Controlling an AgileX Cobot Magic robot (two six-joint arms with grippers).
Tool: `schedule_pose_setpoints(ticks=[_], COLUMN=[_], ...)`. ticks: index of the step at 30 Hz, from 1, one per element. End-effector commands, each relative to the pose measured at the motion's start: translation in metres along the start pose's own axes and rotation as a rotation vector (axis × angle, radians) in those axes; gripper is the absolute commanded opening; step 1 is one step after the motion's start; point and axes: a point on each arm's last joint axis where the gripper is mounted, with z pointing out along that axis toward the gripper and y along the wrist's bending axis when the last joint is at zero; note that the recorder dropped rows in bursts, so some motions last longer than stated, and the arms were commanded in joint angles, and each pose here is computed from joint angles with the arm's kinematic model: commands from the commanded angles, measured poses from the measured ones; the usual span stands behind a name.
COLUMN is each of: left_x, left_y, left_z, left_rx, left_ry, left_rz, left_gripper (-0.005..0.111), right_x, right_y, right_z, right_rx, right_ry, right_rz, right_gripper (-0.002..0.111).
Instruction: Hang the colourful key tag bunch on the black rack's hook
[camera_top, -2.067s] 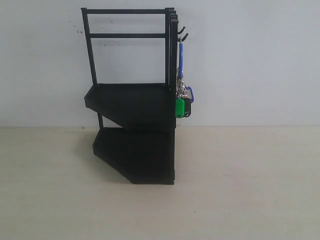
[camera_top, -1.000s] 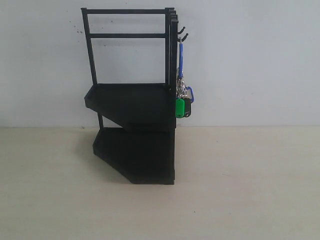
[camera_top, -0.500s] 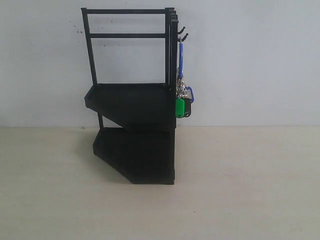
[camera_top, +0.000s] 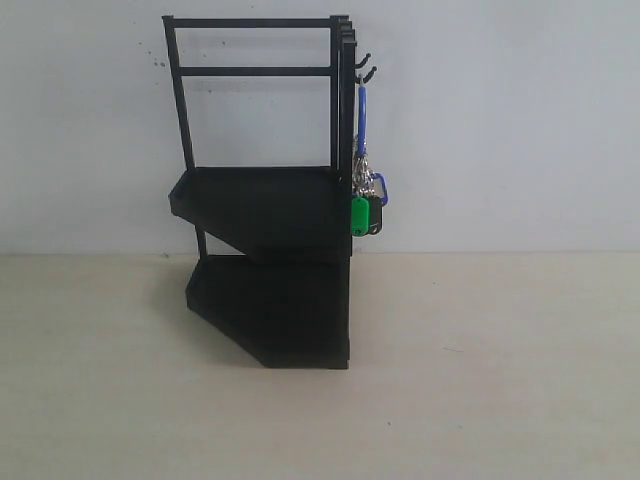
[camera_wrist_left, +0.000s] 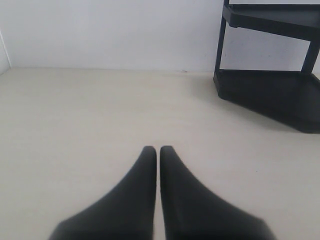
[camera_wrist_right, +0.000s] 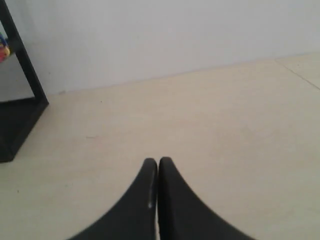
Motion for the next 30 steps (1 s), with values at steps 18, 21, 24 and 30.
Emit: schedule_pose_setpoints(ticks=[18,21,24,30], left_x=[-0.0008,-0.0008,-0.0008,-0.0008], left_y=[0.0,0.0,0.0,0.0], left_z=[0.0,0.0,0.0,0.0], left_rx=[-0.001,-0.001,-0.001,-0.001], left_ry=[-0.001,-0.001,-0.001,-0.001], left_rz=[-0.003,-0.003,-0.003,-0.003], left_gripper=[0.004,0.004,0.004,0.004], right_x=[0.01,0.01,0.01,0.0098], right_y=[0.0019,0.002,0.0022,0.0022], right_z=[-0.001,-0.001,-0.001,-0.001], right_rx=[-0.045,-0.047,-0.05,-0.05], right_ry=[0.11,0.111,0.111,0.109], right_rz=[-0.058,-0.059,-0.06,-0.059], right_gripper=[0.0,0.0,0.0,0.0])
